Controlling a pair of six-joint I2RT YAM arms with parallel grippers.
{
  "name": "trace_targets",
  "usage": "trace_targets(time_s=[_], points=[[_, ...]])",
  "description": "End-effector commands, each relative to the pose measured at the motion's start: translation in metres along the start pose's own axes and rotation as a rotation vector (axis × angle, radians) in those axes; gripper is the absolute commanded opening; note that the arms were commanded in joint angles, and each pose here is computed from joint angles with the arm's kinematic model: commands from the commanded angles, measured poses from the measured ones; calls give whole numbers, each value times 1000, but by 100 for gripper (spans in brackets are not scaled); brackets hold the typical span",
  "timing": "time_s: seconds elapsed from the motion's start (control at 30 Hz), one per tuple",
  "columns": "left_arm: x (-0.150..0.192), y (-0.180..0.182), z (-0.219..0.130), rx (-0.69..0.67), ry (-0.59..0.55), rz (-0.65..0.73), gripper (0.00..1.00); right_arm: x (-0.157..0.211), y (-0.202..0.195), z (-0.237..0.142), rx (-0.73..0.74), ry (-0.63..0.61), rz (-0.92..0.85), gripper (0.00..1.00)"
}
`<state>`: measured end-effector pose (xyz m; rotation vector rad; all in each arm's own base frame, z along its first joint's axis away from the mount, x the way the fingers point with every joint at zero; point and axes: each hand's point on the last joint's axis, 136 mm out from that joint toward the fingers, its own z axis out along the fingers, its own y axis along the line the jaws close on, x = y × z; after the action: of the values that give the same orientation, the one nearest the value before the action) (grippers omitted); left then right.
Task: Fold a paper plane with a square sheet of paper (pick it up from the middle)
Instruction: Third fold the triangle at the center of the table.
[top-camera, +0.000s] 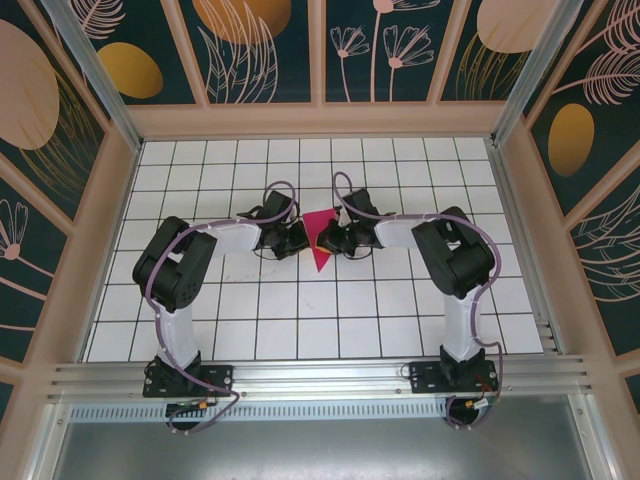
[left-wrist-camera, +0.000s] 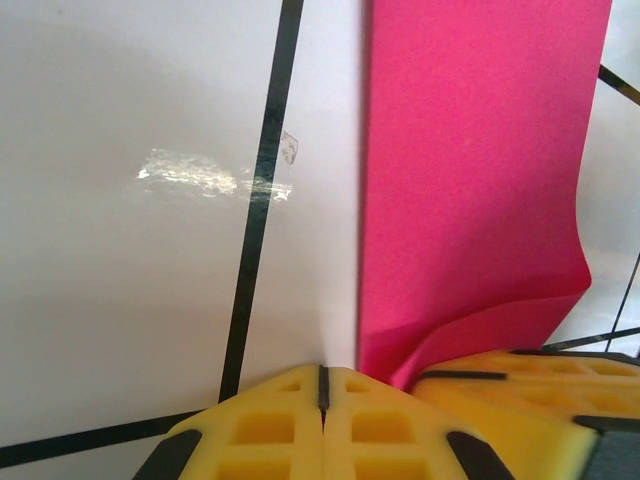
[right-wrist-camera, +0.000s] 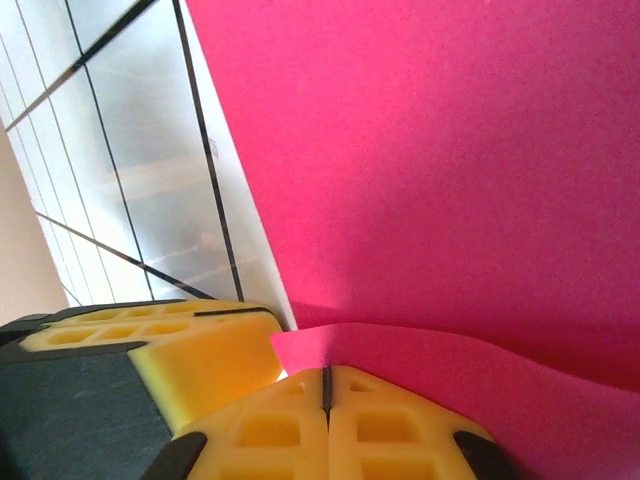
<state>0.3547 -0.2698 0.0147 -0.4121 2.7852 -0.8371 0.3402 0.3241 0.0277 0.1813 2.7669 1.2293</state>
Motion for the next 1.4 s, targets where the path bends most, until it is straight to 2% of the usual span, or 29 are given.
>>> trace_targets(time_s=[0.0,0.23,0.47,0.73,1.03,1.37], points=[[3,18,11,-80,14,14,0,-4,16,-18,-39,-39,-44,0],[-2,7,3,-54,-6,32,0,2,-3,-13,8,-28,-23,0],[-6,-23,-18,76,-49,64,1,-1,-7,-8,20,-29,-17,0],[-5,-41,-28,185,-66,83,16,-1,-9,-8,27,-33,-9,0],[-3,-45,-22,213,-51,110,24,-1,-8,-9,23,-34,-10,0],[-2,-34,-8,175,-30,139,19,0,-8,-9,24,-33,-6,0]])
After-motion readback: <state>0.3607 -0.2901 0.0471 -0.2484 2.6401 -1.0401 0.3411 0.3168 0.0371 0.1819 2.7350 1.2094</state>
